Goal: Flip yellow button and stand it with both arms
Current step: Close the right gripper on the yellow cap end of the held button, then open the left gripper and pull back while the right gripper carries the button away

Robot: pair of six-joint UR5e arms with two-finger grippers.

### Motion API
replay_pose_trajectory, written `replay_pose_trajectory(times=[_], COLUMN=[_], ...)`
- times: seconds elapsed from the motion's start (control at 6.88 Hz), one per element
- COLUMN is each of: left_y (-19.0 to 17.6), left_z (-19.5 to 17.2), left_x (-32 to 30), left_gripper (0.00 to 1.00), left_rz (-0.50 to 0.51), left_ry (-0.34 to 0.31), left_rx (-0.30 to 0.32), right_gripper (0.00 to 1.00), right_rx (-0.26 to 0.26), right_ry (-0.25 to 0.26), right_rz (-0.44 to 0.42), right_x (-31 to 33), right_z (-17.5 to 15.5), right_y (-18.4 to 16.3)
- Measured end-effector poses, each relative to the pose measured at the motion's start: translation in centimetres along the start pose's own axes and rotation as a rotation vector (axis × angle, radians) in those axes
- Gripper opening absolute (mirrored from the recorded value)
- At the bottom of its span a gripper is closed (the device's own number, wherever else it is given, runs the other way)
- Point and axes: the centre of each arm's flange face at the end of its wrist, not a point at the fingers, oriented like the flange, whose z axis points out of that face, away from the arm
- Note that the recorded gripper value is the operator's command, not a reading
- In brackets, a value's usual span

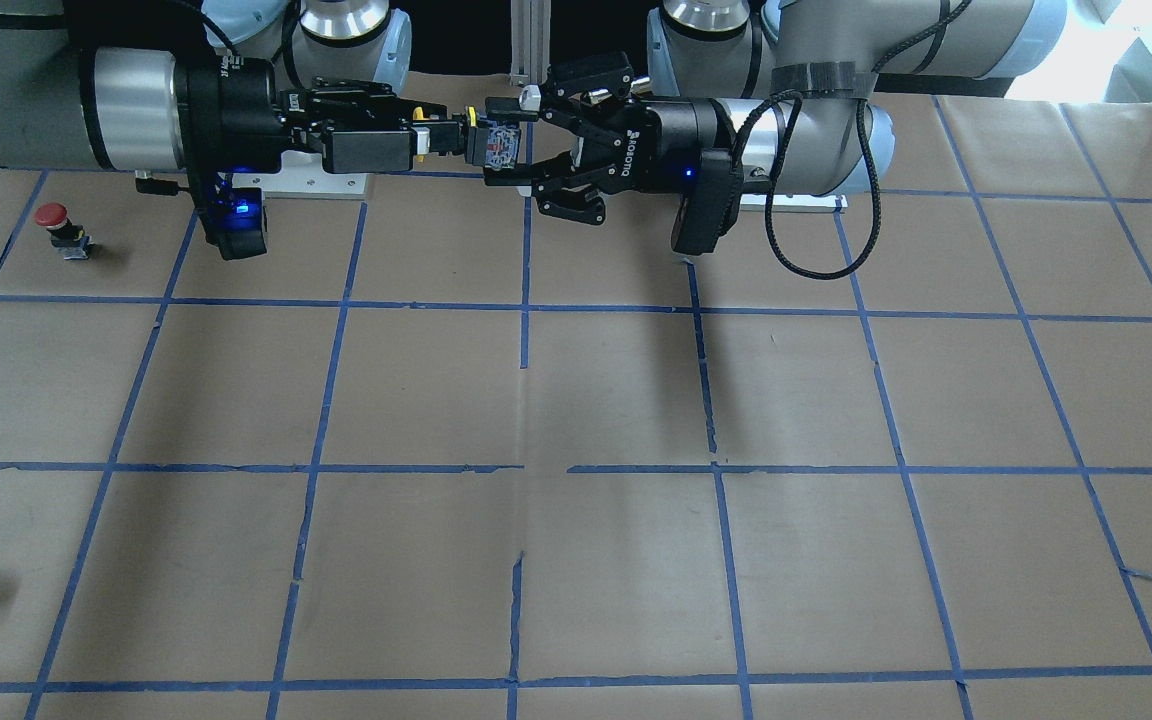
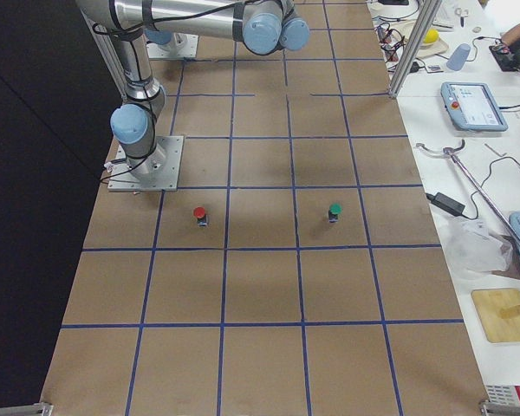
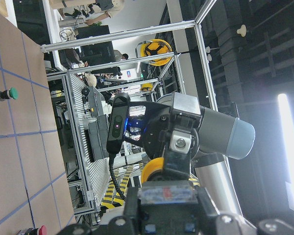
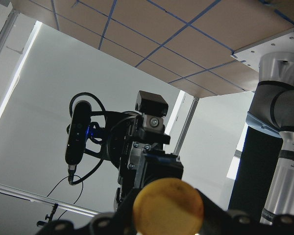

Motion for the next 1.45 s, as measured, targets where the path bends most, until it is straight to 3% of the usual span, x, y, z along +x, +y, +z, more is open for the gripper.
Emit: replay_pose_trajectory(times=[0.29,0.44,0.58,0.73,1.02,1.16,1.45], left_y=[-0.3,-0.8,-1.7,-2.8,-4.9,-5.6,-7.0], left_z=[-0.1,-0.3,-0.8,-1.6,-2.7,-3.1,-4.6], left_x=[0.7,1.6,2.3,2.4,1.2,0.5,-0.9], left_gripper=[0.99,0.99,0.98,0.97,0.97,0.98,0.99], left_rz=[-0.01,-0.008,-0.018,-0.038,-0.032,-0.032,-0.032], left_ry=[-0.005,-0.03,-0.087,-0.152,-0.29,-0.357,-0.498], left_rx=[-0.009,-0.039,-0.097,-0.151,-0.268,-0.324,-0.418], right_gripper=[0.22,0.22,0.22,0.22,0.22,0.21,0.17], right_rx=[0.014,0.048,0.114,0.214,0.434,0.524,0.671], right_ry=[-0.003,0.018,0.089,0.212,0.514,0.632,0.757], right_rz=[-0.01,-0.031,-0.06,-0.105,-0.215,-0.255,-0.308], right_x=[-0.3,-0.2,0.4,1.5,3.2,3.5,3.7], right_z=[-1.0,-2.7,-5.4,-8.4,-12.2,-13.7,-16.6], right_y=[0.0,-0.1,-0.4,-0.9,-1.3,-1.4,-2.4])
